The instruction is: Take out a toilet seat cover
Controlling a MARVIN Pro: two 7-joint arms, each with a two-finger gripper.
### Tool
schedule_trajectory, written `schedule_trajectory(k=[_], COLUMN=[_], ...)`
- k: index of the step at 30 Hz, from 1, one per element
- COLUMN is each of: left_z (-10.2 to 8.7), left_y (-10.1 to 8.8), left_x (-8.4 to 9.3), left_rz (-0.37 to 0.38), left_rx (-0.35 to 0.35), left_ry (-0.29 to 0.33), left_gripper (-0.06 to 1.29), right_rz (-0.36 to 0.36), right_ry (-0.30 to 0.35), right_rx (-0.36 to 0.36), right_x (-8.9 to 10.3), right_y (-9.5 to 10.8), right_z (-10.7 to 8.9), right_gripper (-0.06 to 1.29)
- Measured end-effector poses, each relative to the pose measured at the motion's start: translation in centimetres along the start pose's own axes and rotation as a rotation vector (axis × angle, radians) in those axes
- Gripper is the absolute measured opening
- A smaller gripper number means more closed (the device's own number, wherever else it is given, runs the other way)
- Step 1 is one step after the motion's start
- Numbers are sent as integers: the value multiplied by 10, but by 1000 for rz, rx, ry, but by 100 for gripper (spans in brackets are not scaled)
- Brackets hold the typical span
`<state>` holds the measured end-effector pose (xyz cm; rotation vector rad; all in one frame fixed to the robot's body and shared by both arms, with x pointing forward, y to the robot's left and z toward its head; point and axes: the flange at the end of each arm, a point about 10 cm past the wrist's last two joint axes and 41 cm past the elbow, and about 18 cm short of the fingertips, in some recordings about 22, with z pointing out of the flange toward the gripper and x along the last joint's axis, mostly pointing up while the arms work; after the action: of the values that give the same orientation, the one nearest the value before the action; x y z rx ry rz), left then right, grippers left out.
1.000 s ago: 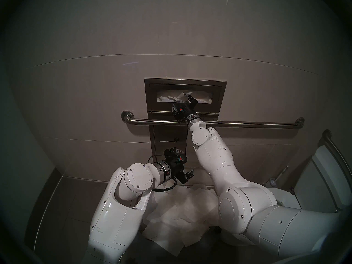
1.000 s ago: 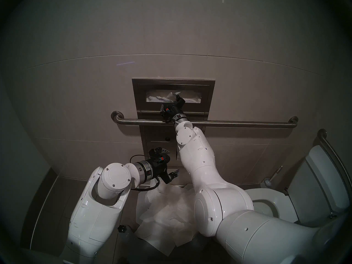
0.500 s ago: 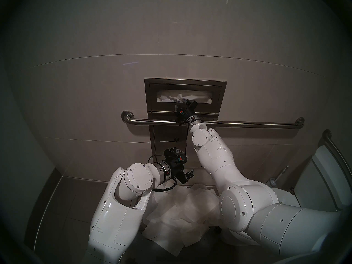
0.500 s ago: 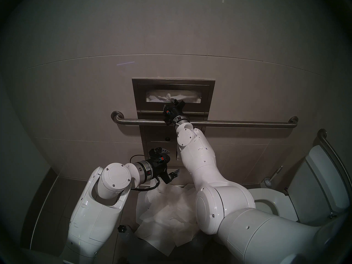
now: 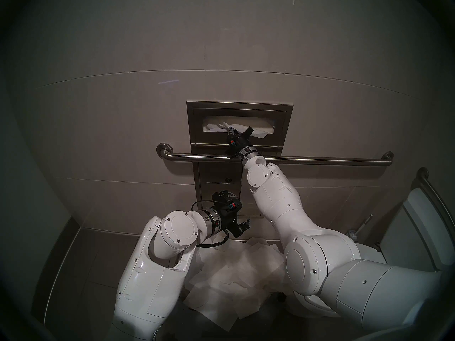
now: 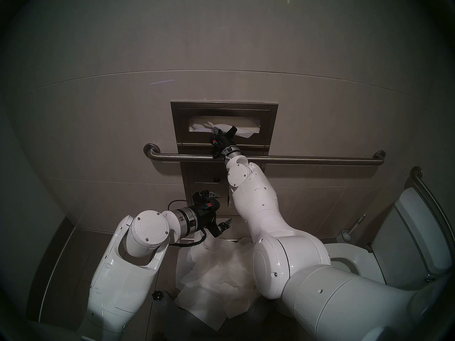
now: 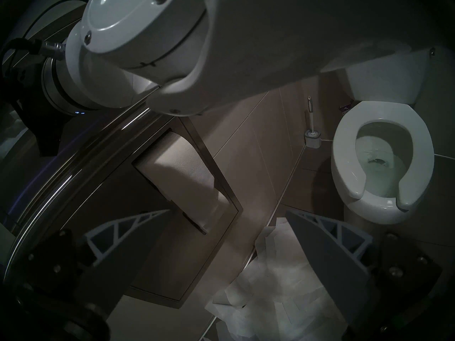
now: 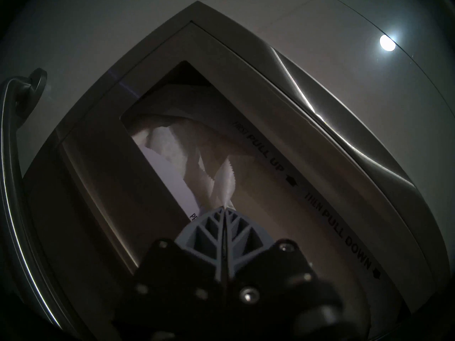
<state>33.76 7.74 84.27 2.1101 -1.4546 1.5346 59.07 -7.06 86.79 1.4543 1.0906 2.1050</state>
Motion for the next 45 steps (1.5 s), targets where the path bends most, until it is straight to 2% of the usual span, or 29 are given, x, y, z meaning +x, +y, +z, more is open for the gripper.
schedule_trajectory(k=[5, 12, 33, 40, 45], left_z=[0, 0, 0, 0, 0], left_y=[0, 0, 0, 0, 0], left_x=[0, 0, 0, 0, 0], left_rz=[0, 0, 0, 0, 0], left_rx=[0, 0, 0, 1, 1], left_ry=[0, 0, -1, 0, 0], left_gripper=[126, 126, 126, 126, 126], right_rz=[3, 26, 53, 52, 53], right_ry=[19, 63, 62, 67, 54], right_rx=[-21, -91, -118, -155, -148], right_x=[5, 17, 17, 17, 13], right_y=[4, 23, 27, 39, 38], right_z=[2, 6, -3, -10, -19], right_gripper=[-4, -4, -4, -4, -4])
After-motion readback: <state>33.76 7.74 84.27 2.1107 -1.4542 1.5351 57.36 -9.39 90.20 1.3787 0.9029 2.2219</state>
